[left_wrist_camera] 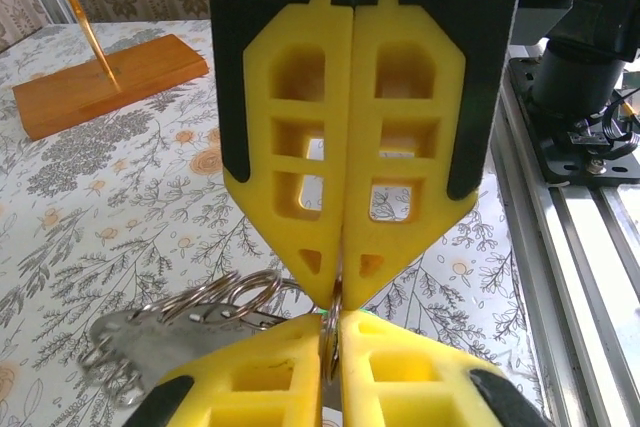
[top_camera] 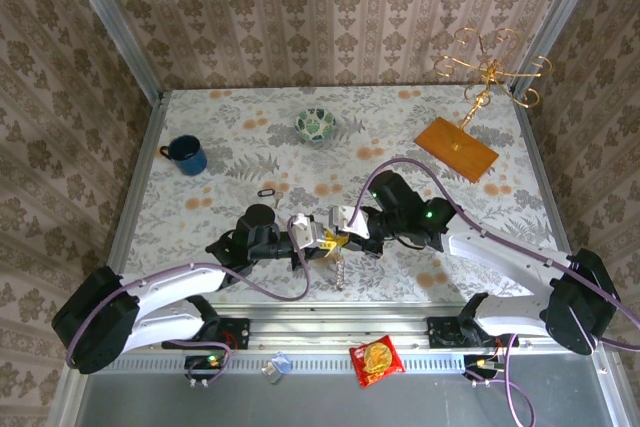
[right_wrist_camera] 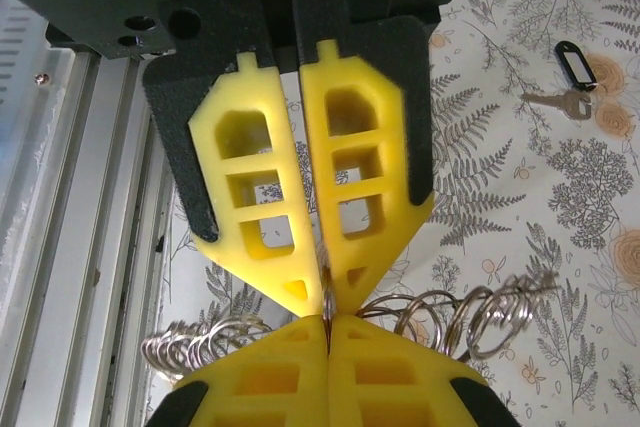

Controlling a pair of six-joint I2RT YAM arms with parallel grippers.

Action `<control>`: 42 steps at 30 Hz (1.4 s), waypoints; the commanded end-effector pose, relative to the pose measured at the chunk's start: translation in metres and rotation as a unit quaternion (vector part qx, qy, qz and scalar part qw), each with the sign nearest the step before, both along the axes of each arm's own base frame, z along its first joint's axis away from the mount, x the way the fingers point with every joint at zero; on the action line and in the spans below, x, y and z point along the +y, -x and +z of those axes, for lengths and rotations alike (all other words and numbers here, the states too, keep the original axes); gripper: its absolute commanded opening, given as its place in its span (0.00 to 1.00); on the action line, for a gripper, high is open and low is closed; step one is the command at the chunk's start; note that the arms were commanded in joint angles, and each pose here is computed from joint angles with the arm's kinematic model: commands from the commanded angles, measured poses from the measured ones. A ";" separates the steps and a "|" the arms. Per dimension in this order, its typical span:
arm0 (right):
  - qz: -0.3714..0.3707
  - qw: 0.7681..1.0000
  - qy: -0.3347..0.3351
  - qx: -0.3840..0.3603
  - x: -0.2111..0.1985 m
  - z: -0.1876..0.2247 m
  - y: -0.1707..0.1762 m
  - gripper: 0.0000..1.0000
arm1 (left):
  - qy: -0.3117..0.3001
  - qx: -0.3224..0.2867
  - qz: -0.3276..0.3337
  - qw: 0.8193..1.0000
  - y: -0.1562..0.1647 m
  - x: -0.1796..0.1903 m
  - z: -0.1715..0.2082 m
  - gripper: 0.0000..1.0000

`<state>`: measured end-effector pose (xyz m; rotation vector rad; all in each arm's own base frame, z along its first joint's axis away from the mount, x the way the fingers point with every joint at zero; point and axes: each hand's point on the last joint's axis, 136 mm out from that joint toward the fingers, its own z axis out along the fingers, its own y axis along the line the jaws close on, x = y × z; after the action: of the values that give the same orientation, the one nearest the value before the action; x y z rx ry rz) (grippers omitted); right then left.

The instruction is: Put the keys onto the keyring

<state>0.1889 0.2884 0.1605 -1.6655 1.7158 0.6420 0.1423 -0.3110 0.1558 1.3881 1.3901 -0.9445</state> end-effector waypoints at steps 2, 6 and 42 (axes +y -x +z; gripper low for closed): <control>0.003 1.000 -0.015 -0.009 0.006 0.012 -0.001 0.09 | 0.004 -0.010 -0.016 1.000 0.001 -0.005 0.010 0.01; -0.036 0.998 -0.046 -0.001 -0.005 0.013 -0.007 0.20 | 0.008 -0.011 -0.017 1.000 0.003 -0.004 0.009 0.00; -0.061 0.997 -0.020 0.050 -0.009 -0.022 -0.012 0.19 | 0.019 -0.021 -0.010 1.000 0.002 -0.002 0.011 0.00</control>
<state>0.1980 0.2789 0.1265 -1.5394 1.8696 0.7133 0.1414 -0.3112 0.1562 1.3947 1.3816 -0.9456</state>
